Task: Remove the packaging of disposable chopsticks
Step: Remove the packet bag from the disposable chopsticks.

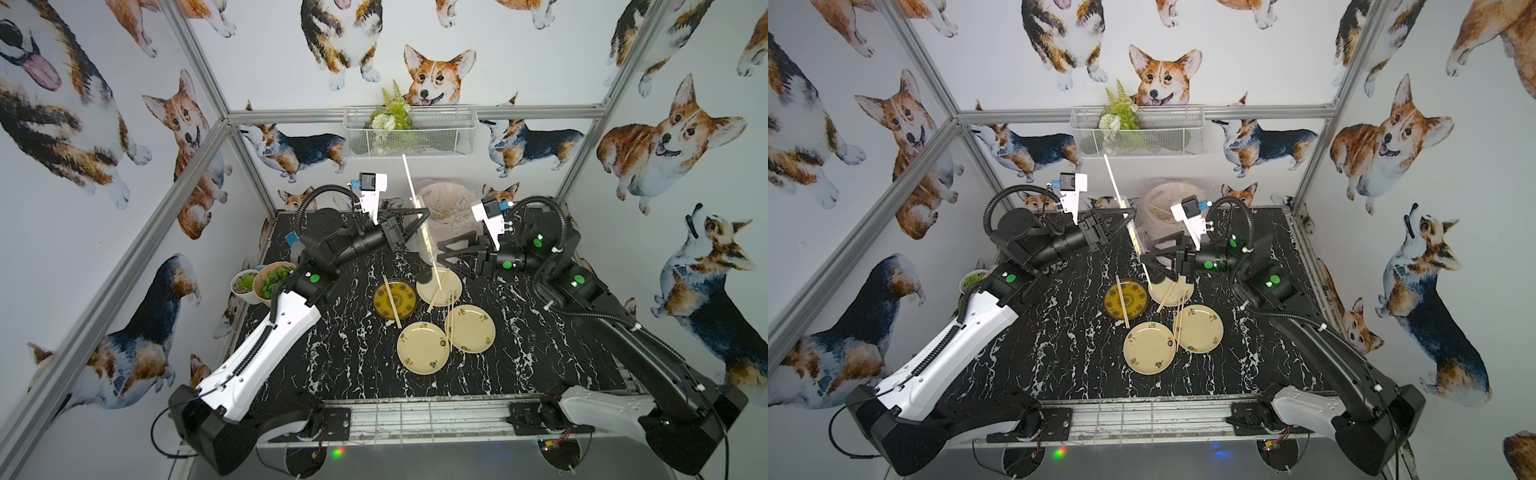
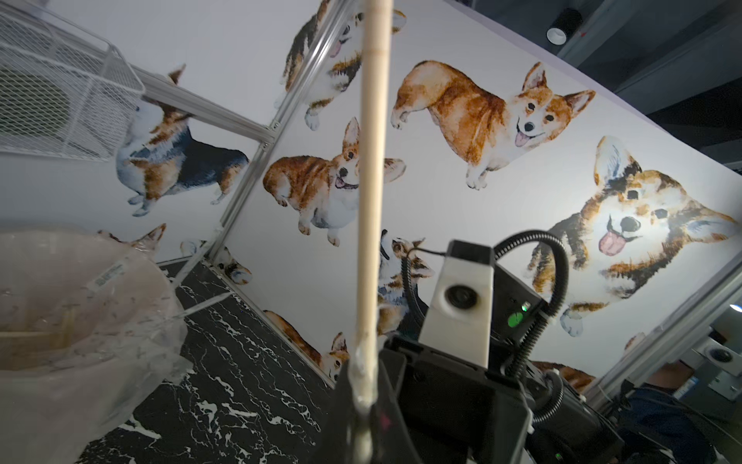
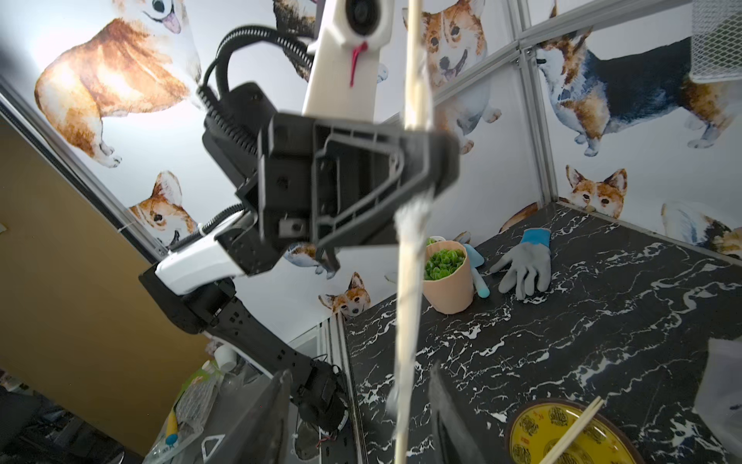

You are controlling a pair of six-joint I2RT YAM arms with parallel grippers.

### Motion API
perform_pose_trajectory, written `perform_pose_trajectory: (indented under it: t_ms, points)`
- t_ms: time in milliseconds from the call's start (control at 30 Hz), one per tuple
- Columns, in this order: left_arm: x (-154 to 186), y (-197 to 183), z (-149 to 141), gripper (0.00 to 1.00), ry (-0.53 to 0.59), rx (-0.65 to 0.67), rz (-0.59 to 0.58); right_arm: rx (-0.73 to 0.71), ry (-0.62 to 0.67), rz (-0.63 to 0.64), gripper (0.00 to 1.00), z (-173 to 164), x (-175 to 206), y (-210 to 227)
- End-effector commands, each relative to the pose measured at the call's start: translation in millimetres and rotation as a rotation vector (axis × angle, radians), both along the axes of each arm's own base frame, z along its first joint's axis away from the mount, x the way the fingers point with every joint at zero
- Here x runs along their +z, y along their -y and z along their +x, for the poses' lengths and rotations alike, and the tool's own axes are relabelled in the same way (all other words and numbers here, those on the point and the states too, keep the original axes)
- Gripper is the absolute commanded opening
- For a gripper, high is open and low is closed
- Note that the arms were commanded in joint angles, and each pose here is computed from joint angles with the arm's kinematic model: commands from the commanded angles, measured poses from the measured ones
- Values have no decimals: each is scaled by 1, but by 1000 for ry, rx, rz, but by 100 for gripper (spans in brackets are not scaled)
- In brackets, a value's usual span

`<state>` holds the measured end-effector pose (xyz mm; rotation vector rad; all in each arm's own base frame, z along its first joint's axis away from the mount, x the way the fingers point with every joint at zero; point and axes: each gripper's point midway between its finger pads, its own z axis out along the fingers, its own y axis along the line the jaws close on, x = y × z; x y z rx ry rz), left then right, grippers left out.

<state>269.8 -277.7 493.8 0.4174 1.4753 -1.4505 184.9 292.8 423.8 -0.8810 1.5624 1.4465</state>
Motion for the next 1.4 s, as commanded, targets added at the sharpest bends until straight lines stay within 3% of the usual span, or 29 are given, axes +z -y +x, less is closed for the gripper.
perform_pose_trajectory:
  t_ms: [0,100,133,300,633,933,1367]
  points:
    - [30,-15,0,0,58,30,-60,4,-4,-65,31,-13,-36,5]
    - [49,-17,-6,0,95,7,-108,17,-23,-46,1,-23,-50,3]
    - [55,-17,-8,0,100,-9,-124,7,-30,-39,0,-21,-53,2]
    - [71,-15,-20,0,104,-86,-184,29,-3,21,0,-16,-41,-7]
    - [66,-15,-21,0,90,-82,-165,78,62,82,0,-14,-8,-17]
    - [81,-19,-25,0,132,-75,-181,112,15,51,0,-23,-28,-15]
    - [69,-10,-20,0,99,-107,-157,119,50,93,0,-25,-3,-15]
